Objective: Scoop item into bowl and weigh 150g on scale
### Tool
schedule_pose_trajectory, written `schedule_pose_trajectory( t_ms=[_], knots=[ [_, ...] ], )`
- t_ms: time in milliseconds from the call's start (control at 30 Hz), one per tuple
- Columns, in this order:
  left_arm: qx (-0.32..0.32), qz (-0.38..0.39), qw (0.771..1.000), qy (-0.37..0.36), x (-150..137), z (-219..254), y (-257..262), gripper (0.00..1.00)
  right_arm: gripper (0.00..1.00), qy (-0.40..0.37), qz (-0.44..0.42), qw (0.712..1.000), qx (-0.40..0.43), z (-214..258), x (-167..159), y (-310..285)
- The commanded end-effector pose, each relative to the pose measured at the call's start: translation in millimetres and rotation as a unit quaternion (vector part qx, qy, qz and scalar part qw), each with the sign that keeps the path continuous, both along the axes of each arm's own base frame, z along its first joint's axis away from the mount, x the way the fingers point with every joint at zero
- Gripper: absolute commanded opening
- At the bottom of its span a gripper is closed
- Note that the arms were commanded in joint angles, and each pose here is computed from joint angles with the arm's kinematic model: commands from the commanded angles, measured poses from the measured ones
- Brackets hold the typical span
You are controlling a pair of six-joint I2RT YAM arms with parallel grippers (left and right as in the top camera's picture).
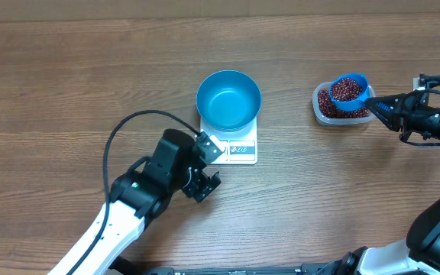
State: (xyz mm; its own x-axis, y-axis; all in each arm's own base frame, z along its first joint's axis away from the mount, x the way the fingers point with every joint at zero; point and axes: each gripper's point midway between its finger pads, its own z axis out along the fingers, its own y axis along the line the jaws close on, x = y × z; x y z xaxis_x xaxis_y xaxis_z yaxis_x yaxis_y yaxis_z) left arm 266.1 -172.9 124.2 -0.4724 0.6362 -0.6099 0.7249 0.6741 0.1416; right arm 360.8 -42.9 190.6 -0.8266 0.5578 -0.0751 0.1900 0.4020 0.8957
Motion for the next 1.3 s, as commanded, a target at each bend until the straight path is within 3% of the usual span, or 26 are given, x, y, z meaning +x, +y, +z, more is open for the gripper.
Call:
schedule_pose_trajectory(
  t_ms=[0,633,1267],
  knots=[
    [0.004,0.008,1.000,0.005,6.5,-10.4,-0.2,1.00,0.04,-0.017,0.005,1.000,0.004,6.7,2.9,0.6],
    [-0.011,-0.029,0.998,0.053,-8.4,-25.2,-12.2,0.99,0.04,-0.012,0.005,1.000,0.007,6.3,1.4,1.5],
    [-0.006,-0.023,1.000,0.020,-9.6,-4.8,1.7,1.00,0.04,-0.011,0.005,1.000,0.007,6.2,1.2,1.7]
  ],
)
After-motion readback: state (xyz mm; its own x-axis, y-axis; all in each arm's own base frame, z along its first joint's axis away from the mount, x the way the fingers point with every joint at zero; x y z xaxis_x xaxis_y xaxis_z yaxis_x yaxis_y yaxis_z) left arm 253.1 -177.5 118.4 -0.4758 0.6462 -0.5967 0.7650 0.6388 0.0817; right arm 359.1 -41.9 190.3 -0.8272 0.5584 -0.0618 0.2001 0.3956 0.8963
